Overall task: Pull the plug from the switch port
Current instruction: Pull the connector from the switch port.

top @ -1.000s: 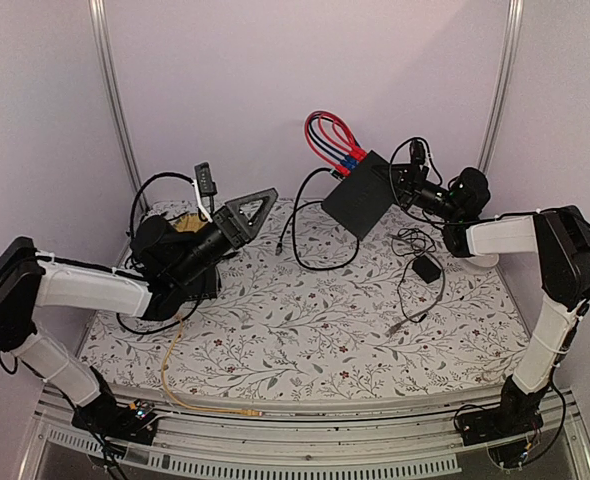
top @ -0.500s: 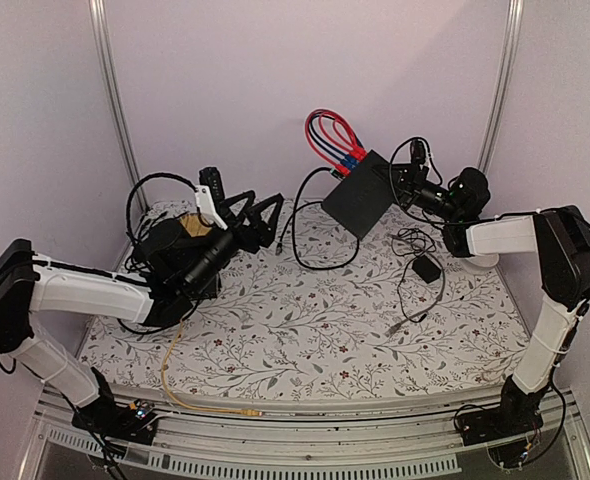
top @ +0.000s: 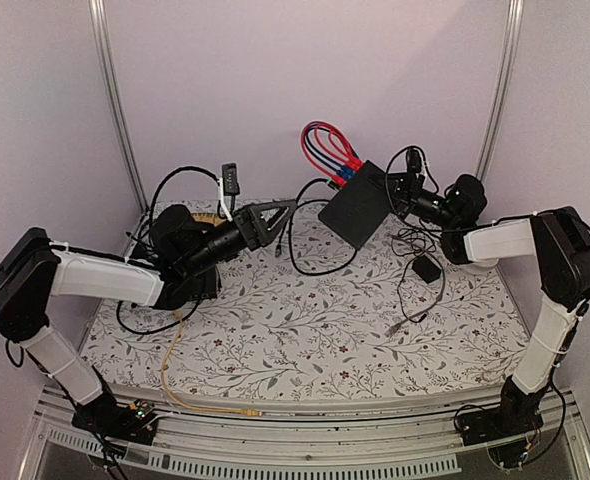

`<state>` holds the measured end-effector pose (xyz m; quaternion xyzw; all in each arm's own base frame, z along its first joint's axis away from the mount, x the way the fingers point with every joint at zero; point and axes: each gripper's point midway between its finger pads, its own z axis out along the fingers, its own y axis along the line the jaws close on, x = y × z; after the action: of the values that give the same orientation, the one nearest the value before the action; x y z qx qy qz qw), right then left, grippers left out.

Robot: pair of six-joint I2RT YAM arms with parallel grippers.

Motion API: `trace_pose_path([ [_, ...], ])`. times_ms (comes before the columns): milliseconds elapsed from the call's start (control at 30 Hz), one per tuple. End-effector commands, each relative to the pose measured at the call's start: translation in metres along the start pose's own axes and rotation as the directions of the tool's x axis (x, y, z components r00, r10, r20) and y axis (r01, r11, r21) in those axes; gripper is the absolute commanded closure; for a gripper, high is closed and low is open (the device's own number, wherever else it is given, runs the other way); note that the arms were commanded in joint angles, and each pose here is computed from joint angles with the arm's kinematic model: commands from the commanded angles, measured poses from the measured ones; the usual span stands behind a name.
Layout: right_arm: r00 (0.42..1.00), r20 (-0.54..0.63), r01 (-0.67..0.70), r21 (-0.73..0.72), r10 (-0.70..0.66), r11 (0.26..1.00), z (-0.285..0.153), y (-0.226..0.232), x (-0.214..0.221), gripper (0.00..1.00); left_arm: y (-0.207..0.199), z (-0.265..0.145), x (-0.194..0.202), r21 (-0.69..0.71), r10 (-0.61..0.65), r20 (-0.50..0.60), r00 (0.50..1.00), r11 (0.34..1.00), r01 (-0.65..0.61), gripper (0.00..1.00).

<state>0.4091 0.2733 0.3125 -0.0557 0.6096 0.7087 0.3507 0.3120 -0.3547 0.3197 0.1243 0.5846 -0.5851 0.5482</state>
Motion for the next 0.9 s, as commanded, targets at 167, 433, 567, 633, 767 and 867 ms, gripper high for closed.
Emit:
trace_pose_path([
  [167, 0.985, 0.067, 0.171, -0.167, -0.161, 0.971, -0.001, 0.079, -0.009, 0.99, -0.009, 0.017, 0.016, 0.182, -0.262, -0.151, 0.953, 0.940, 0.288, 0.20],
  [433, 0.987, 0.054, 0.156, -0.182, -0.149, 0.971, -0.001, 0.081, 0.000, 0.99, 0.000, 0.026, 0.026, 0.202, -0.337, -0.189, 0.922, 0.906, 0.372, 0.16],
  [567, 0.989, 0.047, 0.148, -0.189, -0.141, 0.971, 0.000, 0.082, 0.004, 0.99, 0.008, 0.030, 0.026, 0.182, -0.334, -0.172, 0.927, 0.914, 0.363, 0.18],
  [633, 0.989, 0.041, 0.144, -0.192, -0.139, 0.971, 0.001, 0.082, 0.007, 0.99, 0.014, 0.032, 0.024, 0.168, -0.332, -0.156, 0.930, 0.919, 0.357, 0.21],
  [767, 0.991, 0.030, 0.137, -0.196, -0.134, 0.971, 0.005, 0.081, 0.011, 0.99, 0.019, 0.037, 0.024, 0.163, -0.329, -0.143, 0.933, 0.922, 0.350, 0.30],
  [867, 0.992, 0.023, 0.129, -0.199, -0.127, 0.971, 0.007, 0.079, 0.014, 0.99, 0.025, 0.042, 0.026, 0.158, -0.323, -0.139, 0.936, 0.926, 0.343, 0.33],
])
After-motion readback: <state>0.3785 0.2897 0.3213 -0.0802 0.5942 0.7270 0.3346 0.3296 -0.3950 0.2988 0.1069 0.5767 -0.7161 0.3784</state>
